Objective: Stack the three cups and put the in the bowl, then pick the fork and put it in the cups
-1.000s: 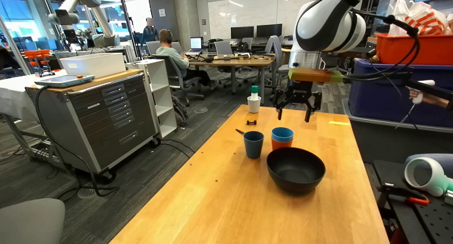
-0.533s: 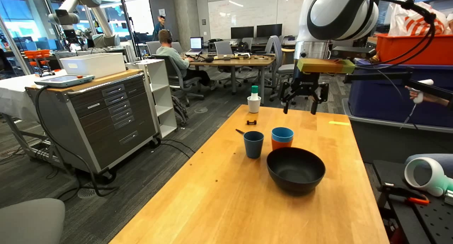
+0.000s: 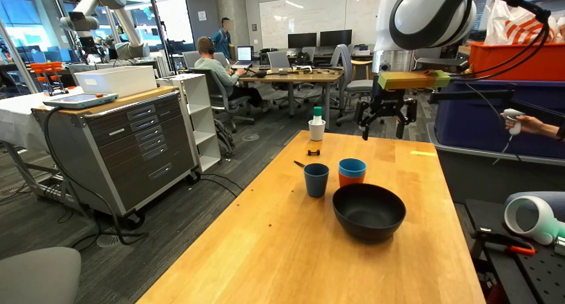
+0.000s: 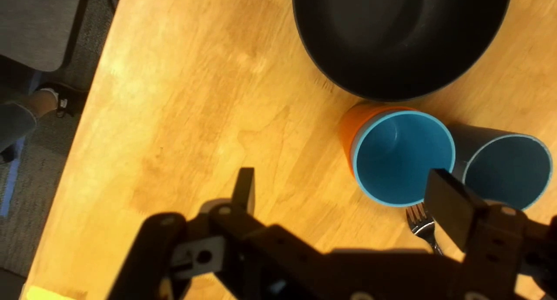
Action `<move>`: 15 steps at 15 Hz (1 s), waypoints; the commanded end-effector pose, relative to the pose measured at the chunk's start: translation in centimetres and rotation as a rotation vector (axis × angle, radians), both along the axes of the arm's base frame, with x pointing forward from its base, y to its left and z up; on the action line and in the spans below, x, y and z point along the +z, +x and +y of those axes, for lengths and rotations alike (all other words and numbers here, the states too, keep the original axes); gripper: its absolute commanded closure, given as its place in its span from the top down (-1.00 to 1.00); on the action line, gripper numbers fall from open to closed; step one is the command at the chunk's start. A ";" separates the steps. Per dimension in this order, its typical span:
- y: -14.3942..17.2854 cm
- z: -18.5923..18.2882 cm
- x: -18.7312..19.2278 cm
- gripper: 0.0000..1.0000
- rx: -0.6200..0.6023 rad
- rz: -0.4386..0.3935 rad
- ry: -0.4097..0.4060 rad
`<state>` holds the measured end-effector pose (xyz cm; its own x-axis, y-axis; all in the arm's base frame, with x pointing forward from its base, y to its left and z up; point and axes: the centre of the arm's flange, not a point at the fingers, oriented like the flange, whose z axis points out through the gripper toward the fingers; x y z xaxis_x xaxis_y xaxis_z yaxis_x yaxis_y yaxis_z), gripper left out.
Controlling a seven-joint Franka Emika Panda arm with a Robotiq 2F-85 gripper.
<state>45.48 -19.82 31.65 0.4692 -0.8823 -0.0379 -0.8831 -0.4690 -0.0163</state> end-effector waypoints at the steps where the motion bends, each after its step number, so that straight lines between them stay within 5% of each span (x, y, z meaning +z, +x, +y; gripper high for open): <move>1: -0.3 -0.8 -0.1 1.00 -0.009 -0.011 -0.012; 15: -0.6 -0.2 -6.0 1.00 -0.009 -0.024 -0.051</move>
